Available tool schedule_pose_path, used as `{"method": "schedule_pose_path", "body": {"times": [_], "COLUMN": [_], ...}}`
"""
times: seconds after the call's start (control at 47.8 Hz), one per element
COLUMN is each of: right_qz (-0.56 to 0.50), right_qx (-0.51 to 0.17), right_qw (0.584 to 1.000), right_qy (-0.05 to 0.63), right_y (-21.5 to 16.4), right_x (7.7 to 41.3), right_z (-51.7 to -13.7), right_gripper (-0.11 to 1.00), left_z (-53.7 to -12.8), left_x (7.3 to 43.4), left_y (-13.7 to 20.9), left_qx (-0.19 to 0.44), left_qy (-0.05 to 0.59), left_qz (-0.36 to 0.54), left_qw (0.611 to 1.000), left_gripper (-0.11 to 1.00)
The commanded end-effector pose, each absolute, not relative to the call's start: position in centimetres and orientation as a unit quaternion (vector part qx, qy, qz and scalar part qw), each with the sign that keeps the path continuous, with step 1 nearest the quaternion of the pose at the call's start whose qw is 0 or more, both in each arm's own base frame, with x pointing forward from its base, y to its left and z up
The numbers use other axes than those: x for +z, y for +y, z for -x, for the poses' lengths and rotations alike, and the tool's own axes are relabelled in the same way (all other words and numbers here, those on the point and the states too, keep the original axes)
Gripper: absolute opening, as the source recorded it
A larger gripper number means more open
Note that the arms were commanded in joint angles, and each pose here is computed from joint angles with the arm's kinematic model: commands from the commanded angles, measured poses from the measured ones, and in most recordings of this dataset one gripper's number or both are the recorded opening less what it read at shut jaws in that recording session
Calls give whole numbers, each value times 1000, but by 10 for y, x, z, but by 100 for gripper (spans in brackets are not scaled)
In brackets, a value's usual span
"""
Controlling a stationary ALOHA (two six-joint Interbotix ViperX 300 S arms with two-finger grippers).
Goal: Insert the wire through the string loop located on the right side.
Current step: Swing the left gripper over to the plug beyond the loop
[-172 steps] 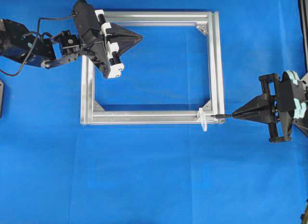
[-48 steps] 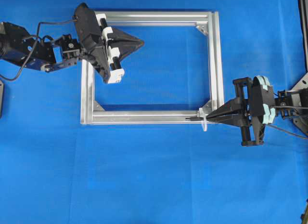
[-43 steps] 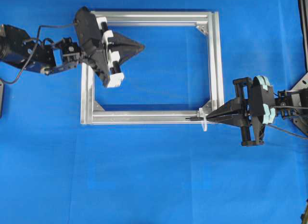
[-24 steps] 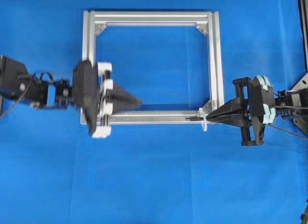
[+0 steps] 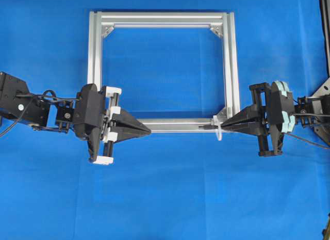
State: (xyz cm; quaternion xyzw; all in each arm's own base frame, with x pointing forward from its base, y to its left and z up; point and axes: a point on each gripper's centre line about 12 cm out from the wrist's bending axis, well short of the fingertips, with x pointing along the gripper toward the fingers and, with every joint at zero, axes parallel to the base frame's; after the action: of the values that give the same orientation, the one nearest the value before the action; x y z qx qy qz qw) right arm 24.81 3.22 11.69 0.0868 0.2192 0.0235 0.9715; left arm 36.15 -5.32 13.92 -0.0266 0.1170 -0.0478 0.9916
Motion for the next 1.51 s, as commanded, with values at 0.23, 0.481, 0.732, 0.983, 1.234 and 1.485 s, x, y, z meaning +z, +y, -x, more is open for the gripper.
{"method": "schedule_pose_path", "body": {"times": [0.23, 0.481, 0.732, 0.983, 1.234, 1.485], "right_qz": [-89, -89, -89, -89, -89, -87], "right_qx": [23, 23, 23, 23, 23, 24], "right_qw": [975, 975, 975, 975, 975, 975], "right_qy": [203, 204, 203, 203, 204, 203], "right_y": [32, 32, 32, 32, 32, 32], "right_x": [123, 123, 123, 123, 123, 123], "right_z": [-254, -254, -254, -254, -254, -253], "right_gripper": [-4, -4, -4, -4, -4, -4], "left_z": [-419, -474, -494, -493, -493, -493], "left_x": [165, 171, 172, 170, 170, 169], "left_y": [-50, -39, -36, -37, -40, -43], "left_qx": [-37, -21, -18, -18, -22, -24], "left_qy": [81, 108, 118, 124, 123, 125], "left_qz": [25, 28, 29, 29, 31, 29], "left_qw": [996, 993, 992, 992, 992, 991], "left_gripper": [0, 0, 0, 0, 21, 89]}}
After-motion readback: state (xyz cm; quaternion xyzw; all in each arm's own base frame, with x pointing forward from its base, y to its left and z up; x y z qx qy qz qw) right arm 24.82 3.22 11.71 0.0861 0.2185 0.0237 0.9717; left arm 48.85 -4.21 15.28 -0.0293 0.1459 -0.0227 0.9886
